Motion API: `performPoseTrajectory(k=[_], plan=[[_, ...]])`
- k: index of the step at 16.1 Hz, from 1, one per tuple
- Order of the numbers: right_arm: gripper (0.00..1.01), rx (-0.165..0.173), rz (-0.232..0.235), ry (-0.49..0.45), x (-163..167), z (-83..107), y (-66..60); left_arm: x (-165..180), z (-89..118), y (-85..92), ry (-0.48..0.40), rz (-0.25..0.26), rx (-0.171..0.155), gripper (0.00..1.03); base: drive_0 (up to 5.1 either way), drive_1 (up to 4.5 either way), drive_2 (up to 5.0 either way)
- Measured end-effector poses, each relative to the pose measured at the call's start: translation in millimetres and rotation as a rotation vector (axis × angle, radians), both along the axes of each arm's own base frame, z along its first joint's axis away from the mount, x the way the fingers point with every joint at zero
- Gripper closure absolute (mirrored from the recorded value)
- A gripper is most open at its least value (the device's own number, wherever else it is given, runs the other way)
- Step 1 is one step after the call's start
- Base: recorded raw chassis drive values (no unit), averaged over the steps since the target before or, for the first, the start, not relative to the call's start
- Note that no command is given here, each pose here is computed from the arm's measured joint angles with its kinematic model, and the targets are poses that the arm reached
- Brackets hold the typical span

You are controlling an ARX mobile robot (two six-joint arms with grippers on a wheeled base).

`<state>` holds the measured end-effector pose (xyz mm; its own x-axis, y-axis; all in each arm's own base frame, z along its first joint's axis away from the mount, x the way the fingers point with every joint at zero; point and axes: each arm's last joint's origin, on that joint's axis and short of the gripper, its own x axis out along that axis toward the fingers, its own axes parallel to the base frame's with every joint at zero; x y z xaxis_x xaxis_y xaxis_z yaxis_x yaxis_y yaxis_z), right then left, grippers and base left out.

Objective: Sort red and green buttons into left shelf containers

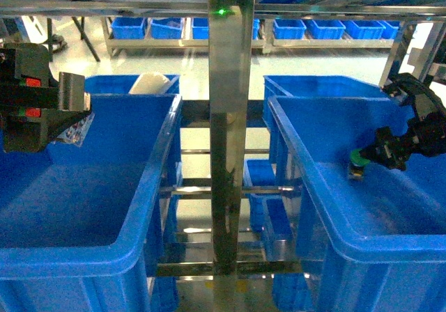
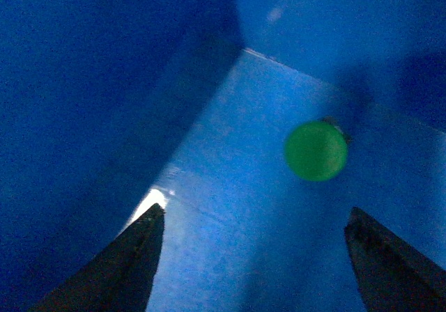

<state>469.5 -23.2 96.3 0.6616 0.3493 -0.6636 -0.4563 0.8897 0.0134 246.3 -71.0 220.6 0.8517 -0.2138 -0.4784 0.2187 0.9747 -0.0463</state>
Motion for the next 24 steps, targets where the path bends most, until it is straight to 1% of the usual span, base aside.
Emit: performPoseTrajectory(k=[1, 3, 5, 6, 7, 8, 10, 11, 12, 14, 16, 17, 19, 20, 22, 23, 24], plan=[[0.20, 0.002, 0.005, -0.007, -5, 1.1, 4.1, 0, 0, 0.0, 0.000, 0.000, 0.000, 0.74, 0.0, 0.00, 0.0], [0.17, 0.000, 0.013, -0.027, -10, 2.3, 8.9, 0, 0, 0.0, 0.000, 0.000, 0.000, 0.74, 0.0, 0.00, 0.0], [0.10, -0.008, 0.018, -0.058, -19, 4.5, 16.0, 0, 0, 0.0, 0.000, 0.000, 0.000, 0.74, 0.0, 0.00, 0.0], [0.01, -0.016, 0.021, -0.117, -34, 8.6, 26.3, 0, 0, 0.0, 0.000, 0.000, 0.000, 0.74, 0.0, 0.00, 0.0], [0.04, -0.026, 0.018, -0.175, -52, 11.5, 30.7, 0, 0, 0.0, 0.000, 0.000, 0.000, 0.74, 0.0, 0.00, 0.0], [0.03, -0.039, -0.007, -0.214, -71, 14.7, 29.3, 0, 0, 0.0, 0.000, 0.000, 0.000, 0.74, 0.0, 0.00, 0.0], [0.03, -0.052, -0.062, -0.265, -109, 17.5, 15.1, 0, 0, 0.1, 0.000, 0.000, 0.000, 0.74, 0.0, 0.00, 0.0], [0.03, -0.046, -0.085, -0.256, -125, 18.5, 9.9, 0, 0, -0.3, 0.000, -0.001, 0.000, 0.74, 0.0, 0.00, 0.0], [0.03, -0.041, -0.099, -0.275, -140, 23.4, 7.6, 0, 0, -0.8, 0.001, -0.006, -0.002, 0.74, 0.0, 0.00, 0.0], [0.03, -0.003, -0.112, -0.328, -169, 44.3, 10.8, 0, 0, -0.6, 0.001, -0.005, -0.001, 0.74, 0.0, 0.00, 0.0], [0.03, 0.013, -0.137, -0.373, -191, 58.9, 15.0, 0, 0, -0.5, 0.001, -0.004, -0.001, 0.74, 0.0, 0.00, 0.0], [0.03, 0.014, -0.142, -0.375, -200, 62.0, 17.5, 0, 0, -0.5, 0.000, -0.005, -0.001, 0.74, 0.0, 0.00, 0.0], [0.03, 0.017, -0.149, -0.368, -200, 60.8, 17.4, -1, 1, -0.4, -0.002, -0.006, -0.002, 0.74, 0.0, 0.00, 0.0], [0.03, 0.019, -0.150, -0.367, -200, 60.8, 17.4, -3, -2, 4.7, 0.007, 0.014, 0.006, 0.74, 0.0, 0.00, 0.0], [0.03, 0.019, -0.150, -0.367, -200, 60.8, 17.4, -9, -22, 26.9, 0.077, 0.065, 0.024, 0.74, 0.0, 0.00, 0.0], [0.03, 0.020, -0.151, -0.367, -200, 60.8, 17.4, -1, -25, 37.4, 0.056, 0.087, 0.022, 0.74, 0.0, 0.00, 0.0], [0.03, 0.020, -0.151, -0.367, -200, 60.8, 17.4, 6, -31, 47.6, 0.080, 0.091, 0.017, 0.74, 0.0, 0.00, 0.0]])
